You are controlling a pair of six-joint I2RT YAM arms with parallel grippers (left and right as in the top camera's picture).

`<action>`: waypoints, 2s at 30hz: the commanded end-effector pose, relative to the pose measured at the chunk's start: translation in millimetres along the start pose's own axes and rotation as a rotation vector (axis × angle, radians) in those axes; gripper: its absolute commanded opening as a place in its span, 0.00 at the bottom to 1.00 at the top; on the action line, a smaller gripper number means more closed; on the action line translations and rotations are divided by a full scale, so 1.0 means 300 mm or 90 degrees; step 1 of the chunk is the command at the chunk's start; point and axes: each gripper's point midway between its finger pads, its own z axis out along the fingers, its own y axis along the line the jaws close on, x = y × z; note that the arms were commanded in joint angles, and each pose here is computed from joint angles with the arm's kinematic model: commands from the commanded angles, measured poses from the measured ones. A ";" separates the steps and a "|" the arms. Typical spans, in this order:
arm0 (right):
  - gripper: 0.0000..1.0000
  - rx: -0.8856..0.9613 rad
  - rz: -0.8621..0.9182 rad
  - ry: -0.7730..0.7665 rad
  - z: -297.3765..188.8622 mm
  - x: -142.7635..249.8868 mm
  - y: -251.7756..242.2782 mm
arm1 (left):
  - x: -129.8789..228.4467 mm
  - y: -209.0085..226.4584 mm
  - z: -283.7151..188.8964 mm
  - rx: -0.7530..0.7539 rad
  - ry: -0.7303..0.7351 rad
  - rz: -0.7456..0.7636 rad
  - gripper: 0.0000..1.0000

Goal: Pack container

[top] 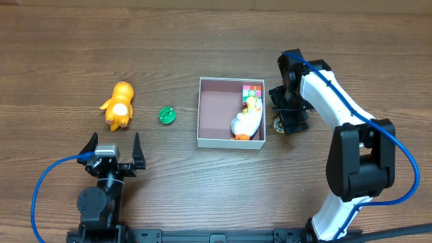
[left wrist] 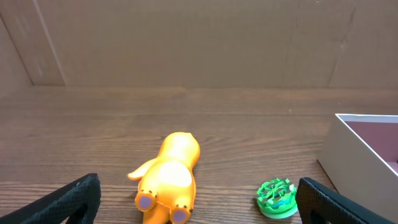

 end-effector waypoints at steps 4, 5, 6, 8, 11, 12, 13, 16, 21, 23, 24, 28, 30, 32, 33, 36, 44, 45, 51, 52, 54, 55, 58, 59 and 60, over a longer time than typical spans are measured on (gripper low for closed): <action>1.00 0.012 -0.005 0.017 0.030 -0.002 -0.007 | 0.001 0.008 -0.001 -0.008 -0.002 0.014 1.00; 1.00 0.014 -0.008 0.016 0.033 -0.003 -0.008 | 0.001 0.008 -0.001 -0.008 -0.002 0.014 1.00; 1.00 0.014 -0.014 0.016 0.037 -0.003 -0.006 | 0.001 0.008 -0.001 -0.008 -0.002 0.014 1.00; 1.00 0.015 -0.018 0.017 0.044 -0.003 -0.005 | 0.001 0.008 -0.001 -0.008 -0.002 0.014 1.00; 1.00 0.019 -0.035 0.030 0.051 0.008 -0.007 | 0.001 0.008 -0.001 -0.008 -0.002 0.014 1.00; 1.00 0.021 -0.040 0.038 0.051 0.016 -0.011 | 0.001 0.008 -0.001 -0.008 -0.002 0.014 1.00; 1.00 0.026 -0.041 0.039 0.051 0.017 -0.016 | 0.001 0.008 -0.001 -0.008 -0.002 0.014 1.00; 1.00 0.022 -0.041 0.030 0.052 0.008 -0.012 | 0.001 0.008 -0.001 -0.008 -0.002 0.014 1.00; 1.00 0.018 -0.046 0.030 0.053 -0.006 -0.007 | 0.001 0.008 -0.001 -0.008 -0.002 0.014 1.00; 1.00 0.021 -0.053 0.027 0.059 -0.007 -0.013 | 0.001 0.008 -0.001 -0.008 -0.002 0.014 1.00; 1.00 0.025 -0.053 0.027 0.065 -0.008 -0.019 | 0.001 0.008 -0.001 -0.008 -0.002 0.014 1.00; 1.00 0.029 -0.052 0.043 0.105 0.011 -0.042 | 0.001 0.008 -0.001 -0.008 -0.002 0.014 1.00; 1.00 0.033 -0.053 0.047 0.118 0.016 -0.053 | 0.001 0.008 -0.001 -0.008 -0.002 0.014 1.00; 1.00 0.031 -0.065 0.045 0.120 0.014 -0.051 | 0.001 0.008 -0.001 -0.008 -0.002 0.014 1.00; 1.00 0.031 -0.065 0.045 0.120 0.014 -0.051 | 0.001 0.008 -0.001 -0.008 -0.002 0.014 1.00; 1.00 0.026 -0.065 0.044 0.120 0.013 -0.045 | 0.001 0.008 -0.001 -0.008 -0.002 0.014 1.00; 0.98 0.014 -0.079 0.042 0.121 0.011 -0.030 | 0.001 0.008 -0.001 -0.008 -0.002 0.014 1.00; 0.98 0.014 -0.079 0.042 0.121 0.011 -0.029 | 0.001 0.008 -0.001 -0.008 -0.002 0.014 1.00; 0.82 0.007 -0.079 0.040 0.120 0.010 -0.020 | 0.001 0.008 -0.001 -0.008 -0.002 0.014 1.00; 0.82 0.007 -0.079 0.040 0.120 0.010 -0.020 | 0.001 0.008 -0.001 -0.008 -0.002 0.014 1.00; 0.82 0.007 -0.079 0.040 0.120 0.010 -0.020 | 0.001 0.008 -0.001 -0.008 -0.002 0.014 1.00; 0.82 0.007 -0.079 0.040 0.120 0.010 -0.020 | 0.001 0.008 -0.001 -0.008 -0.002 0.014 1.00; 0.82 0.007 -0.079 0.041 0.120 0.010 -0.020 | 0.001 0.008 -0.001 -0.008 -0.002 0.014 1.00; 0.81 0.007 -0.079 0.041 0.120 0.010 -0.020 | 0.001 0.008 -0.001 -0.008 -0.002 0.014 1.00; 0.80 0.007 -0.079 0.041 0.120 0.010 -0.020 | 0.001 0.008 -0.001 -0.008 -0.002 0.014 1.00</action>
